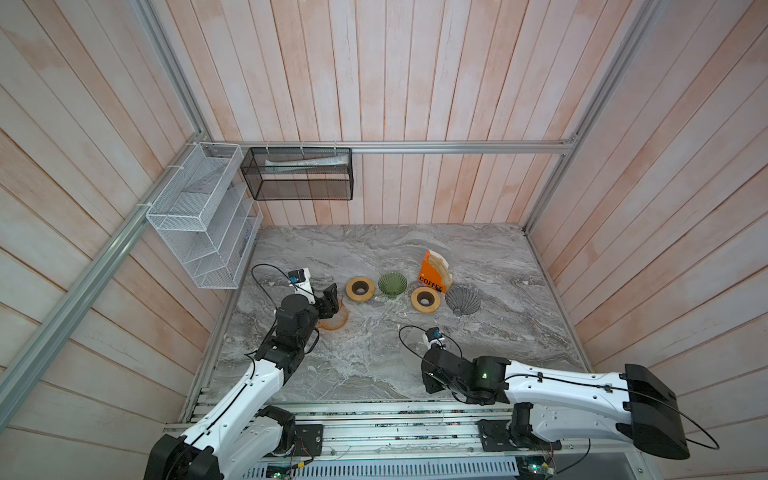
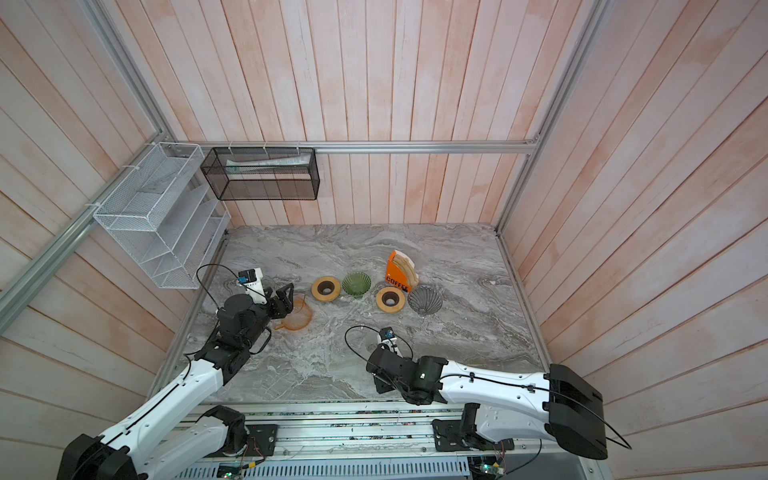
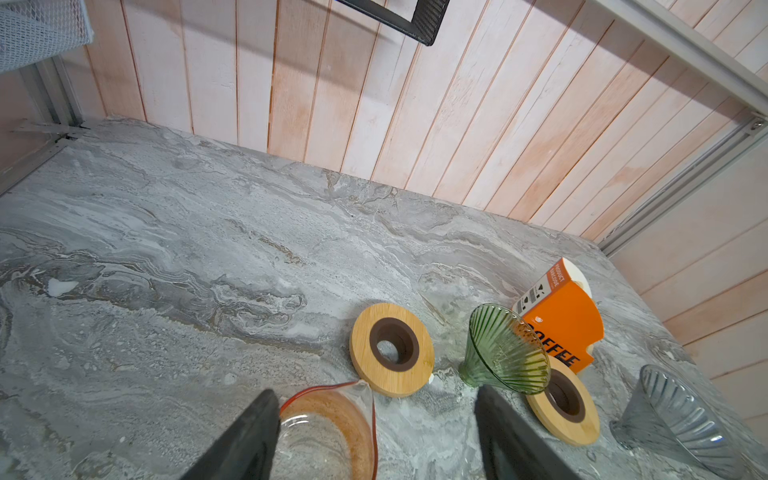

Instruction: Place the coffee filter in the dripper

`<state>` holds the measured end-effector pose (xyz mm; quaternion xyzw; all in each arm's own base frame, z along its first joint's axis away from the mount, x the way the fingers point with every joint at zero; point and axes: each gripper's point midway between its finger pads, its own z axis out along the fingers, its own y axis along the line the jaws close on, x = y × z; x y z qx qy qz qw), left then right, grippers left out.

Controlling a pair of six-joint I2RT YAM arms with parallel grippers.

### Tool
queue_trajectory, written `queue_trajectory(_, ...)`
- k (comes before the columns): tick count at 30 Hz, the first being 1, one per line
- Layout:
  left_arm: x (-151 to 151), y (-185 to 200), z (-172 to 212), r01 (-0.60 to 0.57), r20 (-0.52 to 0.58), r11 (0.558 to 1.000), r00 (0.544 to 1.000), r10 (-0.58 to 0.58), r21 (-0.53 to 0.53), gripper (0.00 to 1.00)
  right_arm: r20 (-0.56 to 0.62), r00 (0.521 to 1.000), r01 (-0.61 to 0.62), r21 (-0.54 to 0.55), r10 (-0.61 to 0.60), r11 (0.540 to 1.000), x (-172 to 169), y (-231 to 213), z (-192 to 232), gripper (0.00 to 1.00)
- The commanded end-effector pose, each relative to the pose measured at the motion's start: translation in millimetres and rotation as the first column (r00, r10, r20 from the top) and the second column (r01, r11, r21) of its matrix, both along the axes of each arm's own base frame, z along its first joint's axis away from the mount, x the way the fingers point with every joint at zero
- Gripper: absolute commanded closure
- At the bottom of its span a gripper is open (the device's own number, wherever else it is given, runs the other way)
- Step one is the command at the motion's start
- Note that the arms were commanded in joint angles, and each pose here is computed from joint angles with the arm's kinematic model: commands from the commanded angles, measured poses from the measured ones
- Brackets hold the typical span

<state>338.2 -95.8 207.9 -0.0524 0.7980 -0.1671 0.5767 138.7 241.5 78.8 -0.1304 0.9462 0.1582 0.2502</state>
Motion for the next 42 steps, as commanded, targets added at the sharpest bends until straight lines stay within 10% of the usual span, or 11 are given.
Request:
queue_trajectory(1, 0.2, -2.0, 5.0, 0.005, 0.003, 1.0, 1.0, -0.005, -0.011, 0.24, -0.021, 1.0, 0.021, -0.015, -0.021, 1.0, -7.4, -10.8, -0.4, 0.9)
queue_trajectory(16, -0.1, -0.5, 4.0, -0.002, -0.001, 1.0, 1.0, 0.002, -0.007, 0.24, -0.059, 0.998, 0.019, -0.023, -0.021, 1.0, -24.3, -14.9, -10.9, 0.9)
queue_trajectory(22, 0.4, -0.9, 2.6, -0.002, -0.005, 1.0, 1.0, 0.002, -0.011, 0.24, -0.067, 0.997, 0.04, -0.03, -0.042, 0.999, -25.3, -18.6, -11.5, 0.67)
queue_trajectory(42, 1.2, -2.6, 1.9, 0.003, -0.005, 1.0, 1.0, -0.003, -0.018, 0.24, -0.059, 0.973, 0.214, -0.132, -0.223, 0.968, -18.1, -59.8, -11.5, 0.67)
